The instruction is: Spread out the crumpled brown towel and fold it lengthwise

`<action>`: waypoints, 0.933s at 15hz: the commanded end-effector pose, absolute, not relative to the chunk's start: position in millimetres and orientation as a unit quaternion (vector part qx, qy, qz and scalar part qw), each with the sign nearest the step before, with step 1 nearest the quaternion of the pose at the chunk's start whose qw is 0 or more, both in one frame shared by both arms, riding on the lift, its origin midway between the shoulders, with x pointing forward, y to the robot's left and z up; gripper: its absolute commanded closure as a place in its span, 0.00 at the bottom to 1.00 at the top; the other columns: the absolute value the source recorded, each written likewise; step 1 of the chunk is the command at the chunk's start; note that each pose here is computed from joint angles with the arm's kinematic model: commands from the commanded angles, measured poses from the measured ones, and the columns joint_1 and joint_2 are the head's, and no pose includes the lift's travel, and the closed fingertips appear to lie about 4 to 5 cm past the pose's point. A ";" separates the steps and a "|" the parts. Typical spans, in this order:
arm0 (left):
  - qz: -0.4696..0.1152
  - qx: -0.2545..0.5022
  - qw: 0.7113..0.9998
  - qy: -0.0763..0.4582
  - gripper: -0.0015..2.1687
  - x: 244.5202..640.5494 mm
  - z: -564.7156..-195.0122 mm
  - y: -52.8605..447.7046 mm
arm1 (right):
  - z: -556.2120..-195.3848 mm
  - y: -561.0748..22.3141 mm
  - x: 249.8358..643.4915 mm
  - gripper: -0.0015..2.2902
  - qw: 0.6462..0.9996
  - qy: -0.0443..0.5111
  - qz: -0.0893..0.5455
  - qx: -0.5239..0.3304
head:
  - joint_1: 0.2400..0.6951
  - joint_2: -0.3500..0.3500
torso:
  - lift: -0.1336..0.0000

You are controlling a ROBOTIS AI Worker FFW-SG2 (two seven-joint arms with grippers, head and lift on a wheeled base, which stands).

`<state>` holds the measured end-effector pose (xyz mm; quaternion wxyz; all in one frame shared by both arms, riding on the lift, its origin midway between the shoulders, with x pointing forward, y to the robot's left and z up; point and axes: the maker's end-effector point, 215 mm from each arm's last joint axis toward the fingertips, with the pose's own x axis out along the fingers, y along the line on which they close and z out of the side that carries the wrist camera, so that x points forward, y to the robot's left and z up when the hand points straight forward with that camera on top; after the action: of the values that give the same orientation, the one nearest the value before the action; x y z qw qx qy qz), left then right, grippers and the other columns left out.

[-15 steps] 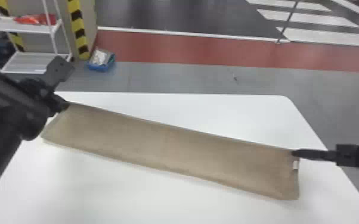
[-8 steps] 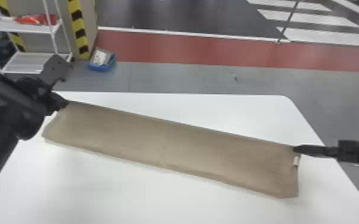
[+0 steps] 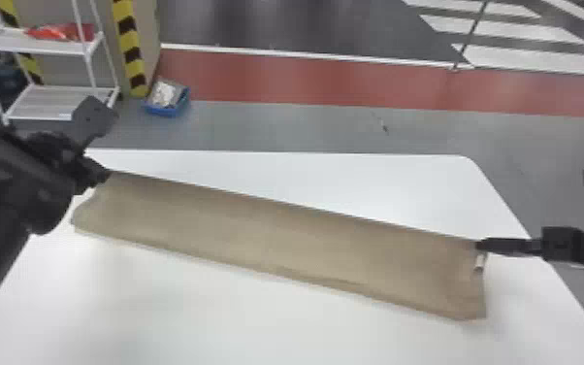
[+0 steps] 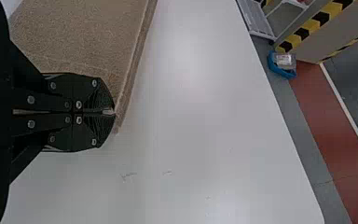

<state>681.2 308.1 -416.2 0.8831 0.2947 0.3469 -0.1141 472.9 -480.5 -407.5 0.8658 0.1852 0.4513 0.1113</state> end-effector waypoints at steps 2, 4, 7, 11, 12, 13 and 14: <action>-0.114 0.297 0.882 0.348 0.88 680.8 -419.6 308.3 | -416.3 -480.4 480.4 0.94 0.865 0.456 0.112 0.178 | 1.00 0.27 | 0.07; -0.110 0.303 0.881 0.346 0.88 681.5 -420.3 310.1 | -420.1 -481.9 482.3 0.94 0.865 0.460 0.108 0.171 | 1.00 0.27 | 0.07; -0.116 0.320 0.886 0.313 0.42 691.1 -418.0 294.3 | -429.0 -477.8 484.4 0.62 0.864 0.465 0.100 0.165 | 1.00 0.27 | 0.07; -0.111 0.320 0.891 0.303 0.01 689.0 -420.5 289.5 | -430.4 -486.7 483.1 0.02 0.868 0.460 0.084 0.171 | 1.00 0.25 | 0.07; -0.104 0.317 0.895 0.296 0.01 690.7 -413.7 291.7 | -429.7 -486.7 482.1 0.02 0.868 0.458 0.084 0.173 | 1.00 0.25 | 0.07; -0.101 0.313 0.897 0.295 0.01 690.1 -412.6 294.4 | -427.5 -489.0 481.3 0.02 0.869 0.455 0.082 0.177 | 1.00 0.24 | 0.07; -0.099 0.307 0.898 0.299 0.02 689.3 -408.8 295.4 | -425.0 -493.7 480.4 0.03 0.871 0.450 0.078 0.181 | 1.00 0.24 | 0.07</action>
<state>690.2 293.1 -413.2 0.8958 0.3144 0.2969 -0.1028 481.8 -488.9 -428.2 0.8688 0.1754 0.4557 0.0824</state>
